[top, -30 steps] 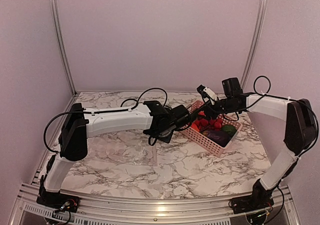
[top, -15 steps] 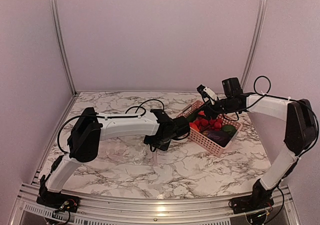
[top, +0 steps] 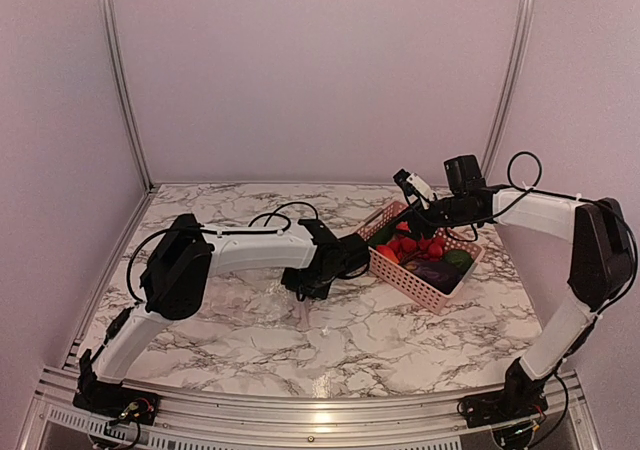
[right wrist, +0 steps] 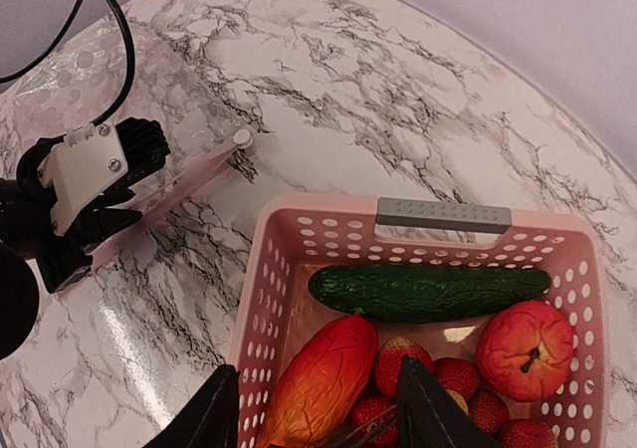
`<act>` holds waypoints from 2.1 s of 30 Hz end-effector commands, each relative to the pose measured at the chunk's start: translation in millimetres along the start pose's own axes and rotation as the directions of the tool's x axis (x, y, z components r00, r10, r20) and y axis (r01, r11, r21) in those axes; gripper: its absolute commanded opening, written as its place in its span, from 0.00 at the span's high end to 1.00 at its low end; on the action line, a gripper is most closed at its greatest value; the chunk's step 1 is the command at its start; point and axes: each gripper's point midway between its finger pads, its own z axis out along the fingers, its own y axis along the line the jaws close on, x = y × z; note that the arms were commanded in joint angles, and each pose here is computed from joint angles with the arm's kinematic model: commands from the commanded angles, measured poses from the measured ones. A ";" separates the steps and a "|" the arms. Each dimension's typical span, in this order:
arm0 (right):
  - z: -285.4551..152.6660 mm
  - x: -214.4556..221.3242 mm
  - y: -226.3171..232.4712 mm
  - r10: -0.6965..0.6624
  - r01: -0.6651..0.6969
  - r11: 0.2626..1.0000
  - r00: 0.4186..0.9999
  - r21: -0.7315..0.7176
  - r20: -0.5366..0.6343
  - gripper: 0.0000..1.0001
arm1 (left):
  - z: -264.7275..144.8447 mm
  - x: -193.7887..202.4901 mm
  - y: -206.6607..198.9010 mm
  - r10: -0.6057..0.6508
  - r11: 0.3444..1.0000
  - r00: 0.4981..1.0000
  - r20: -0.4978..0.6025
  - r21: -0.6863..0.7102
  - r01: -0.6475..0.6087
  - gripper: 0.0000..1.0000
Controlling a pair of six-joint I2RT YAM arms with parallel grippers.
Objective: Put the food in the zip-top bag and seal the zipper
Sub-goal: Pick up the zipper food storage bag at the center of the board, then adjust the zipper food storage bag at the center of the board.
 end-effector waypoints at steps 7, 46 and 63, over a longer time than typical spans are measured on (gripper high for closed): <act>-1.1 -4.1 7.9 0.009 -0.008 0.999 1.000 -0.033 0.014 0.49 | -21.2 -19.0 34.3 0.002 0.998 0.998 0.064 -0.070 0.003 1.00; 74.9 -88.8 176.9 0.235 -0.259 0.782 0.965 -0.567 -0.117 0.38 | -168.6 -61.4 74.1 -0.408 0.888 0.849 0.336 0.361 0.284 1.00; 99.8 -96.6 155.3 0.320 -0.341 0.815 0.939 -0.468 -0.127 0.83 | -182.8 -60.4 76.4 -0.442 0.862 0.825 0.353 0.421 0.282 1.00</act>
